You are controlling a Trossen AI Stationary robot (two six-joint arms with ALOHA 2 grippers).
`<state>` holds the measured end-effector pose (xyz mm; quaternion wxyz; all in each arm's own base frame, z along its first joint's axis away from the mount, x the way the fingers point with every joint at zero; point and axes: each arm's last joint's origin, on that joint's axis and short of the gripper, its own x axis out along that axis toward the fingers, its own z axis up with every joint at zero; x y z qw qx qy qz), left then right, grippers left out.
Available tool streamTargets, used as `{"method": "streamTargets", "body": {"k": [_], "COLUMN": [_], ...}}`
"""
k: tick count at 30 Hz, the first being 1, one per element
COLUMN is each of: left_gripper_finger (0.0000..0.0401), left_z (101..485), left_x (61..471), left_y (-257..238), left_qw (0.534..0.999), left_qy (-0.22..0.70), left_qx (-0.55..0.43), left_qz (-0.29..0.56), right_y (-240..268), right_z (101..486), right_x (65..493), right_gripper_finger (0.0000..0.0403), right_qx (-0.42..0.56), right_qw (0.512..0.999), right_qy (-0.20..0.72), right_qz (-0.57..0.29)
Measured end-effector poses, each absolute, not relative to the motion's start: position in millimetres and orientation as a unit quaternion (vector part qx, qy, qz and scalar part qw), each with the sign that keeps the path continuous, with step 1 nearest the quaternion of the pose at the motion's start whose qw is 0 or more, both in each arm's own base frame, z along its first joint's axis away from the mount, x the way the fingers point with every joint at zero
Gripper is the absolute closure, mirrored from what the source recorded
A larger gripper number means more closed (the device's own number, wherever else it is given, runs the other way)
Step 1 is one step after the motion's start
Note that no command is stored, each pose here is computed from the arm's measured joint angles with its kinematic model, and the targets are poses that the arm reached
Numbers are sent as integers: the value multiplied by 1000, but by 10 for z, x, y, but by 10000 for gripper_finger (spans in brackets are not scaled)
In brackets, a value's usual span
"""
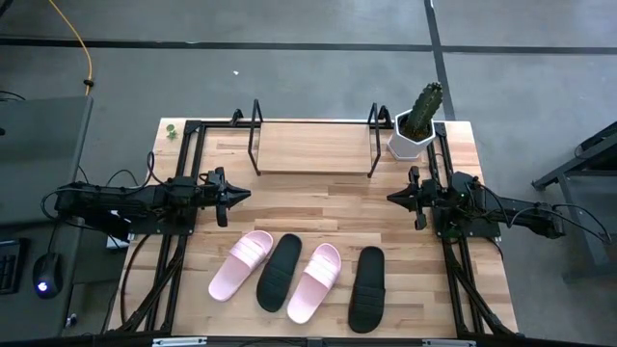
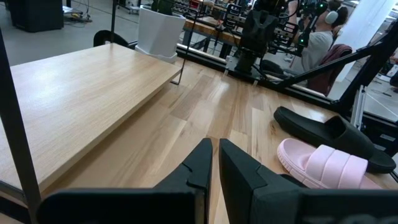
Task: Pick and place slides into the shelf
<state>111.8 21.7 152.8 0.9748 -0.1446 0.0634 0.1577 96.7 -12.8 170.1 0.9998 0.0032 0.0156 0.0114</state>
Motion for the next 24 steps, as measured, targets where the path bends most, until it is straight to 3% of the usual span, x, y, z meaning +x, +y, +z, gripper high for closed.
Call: {"method": "streamTargets", "body": {"k": [7,15,24], "left_gripper_finger": [382,382,382], "left_z": [1528,1526,1528], "left_x": [1118,1117,1117], "left_y": [217,219,219], "left_qw": [975,985,985], "left_qy": [64,84,84], "left_qx": [-144,-17,-16], "left_qz": [158,152,152], "right_y": [-128,-128,-128], "right_z": [1701,1701,1701], "right_x": [967,967,967], "right_gripper_finger": [392,392,392], "right_qx": [3,3,3], "right_qw": [1000,1000,1000], "right_qy": [16,15,16], "right_qz": [12,12,11]}}
